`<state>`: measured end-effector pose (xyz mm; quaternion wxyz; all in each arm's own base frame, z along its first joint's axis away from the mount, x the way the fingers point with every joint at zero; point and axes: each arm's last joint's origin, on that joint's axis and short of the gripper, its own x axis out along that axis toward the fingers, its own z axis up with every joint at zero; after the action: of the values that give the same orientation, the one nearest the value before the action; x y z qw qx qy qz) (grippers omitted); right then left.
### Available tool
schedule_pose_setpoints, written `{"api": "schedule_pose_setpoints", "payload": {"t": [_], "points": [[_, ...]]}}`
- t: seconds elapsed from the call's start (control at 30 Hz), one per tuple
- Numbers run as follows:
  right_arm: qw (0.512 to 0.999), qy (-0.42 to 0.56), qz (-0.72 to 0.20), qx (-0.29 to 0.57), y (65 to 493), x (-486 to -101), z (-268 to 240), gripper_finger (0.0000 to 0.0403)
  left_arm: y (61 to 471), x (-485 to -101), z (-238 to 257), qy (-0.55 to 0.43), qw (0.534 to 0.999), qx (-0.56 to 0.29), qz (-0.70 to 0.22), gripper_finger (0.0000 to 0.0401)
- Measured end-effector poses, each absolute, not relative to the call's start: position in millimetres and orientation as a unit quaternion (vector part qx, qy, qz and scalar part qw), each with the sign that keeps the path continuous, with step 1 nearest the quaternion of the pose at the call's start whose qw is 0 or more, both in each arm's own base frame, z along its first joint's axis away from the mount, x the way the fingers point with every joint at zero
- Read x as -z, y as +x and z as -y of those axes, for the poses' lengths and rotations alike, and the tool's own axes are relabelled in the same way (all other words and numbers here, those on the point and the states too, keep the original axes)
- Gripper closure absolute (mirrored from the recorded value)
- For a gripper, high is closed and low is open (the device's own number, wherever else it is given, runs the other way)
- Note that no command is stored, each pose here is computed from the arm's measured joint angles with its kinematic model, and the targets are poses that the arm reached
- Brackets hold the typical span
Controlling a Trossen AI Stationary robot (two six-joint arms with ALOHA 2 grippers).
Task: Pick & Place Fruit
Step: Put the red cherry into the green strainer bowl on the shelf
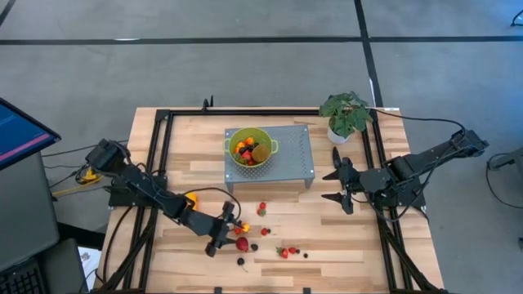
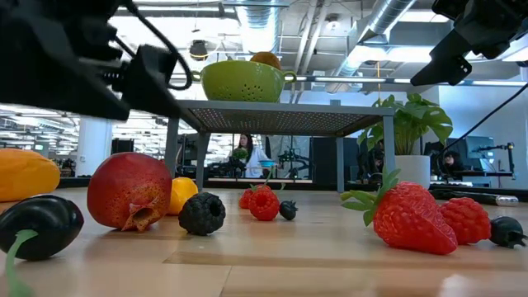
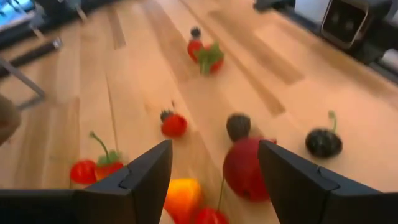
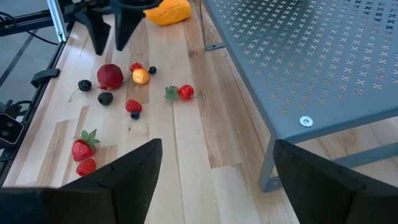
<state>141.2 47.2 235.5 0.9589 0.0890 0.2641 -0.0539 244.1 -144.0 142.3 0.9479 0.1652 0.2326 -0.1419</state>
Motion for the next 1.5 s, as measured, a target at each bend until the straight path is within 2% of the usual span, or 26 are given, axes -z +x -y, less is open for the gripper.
{"api": "schedule_pose_setpoints", "payload": {"t": [0.3, 0.73, 1.0, 1.5], "points": [[0.959, 0.089, -0.264, 0.054, 141, -235, -47, 0.0101, 237, -129, 139, 0.163, 0.928, 0.132, -0.309, 0.0177], [0.959, 0.089, -0.264, 0.054, 141, -235, -47, 0.0101, 237, -127, 139, 0.165, 0.926, 0.132, -0.314, 0.0201], [0.959, 0.089, -0.264, 0.054, 141, -235, -47, 0.0101, 238, -106, 139, 0.182, 0.910, 0.130, -0.348, 0.0202], [0.959, 0.089, -0.264, 0.054, 141, -235, -47, 0.0101, 243, -98, 140, 0.164, 0.919, 0.117, -0.339, 0.0202]]}}
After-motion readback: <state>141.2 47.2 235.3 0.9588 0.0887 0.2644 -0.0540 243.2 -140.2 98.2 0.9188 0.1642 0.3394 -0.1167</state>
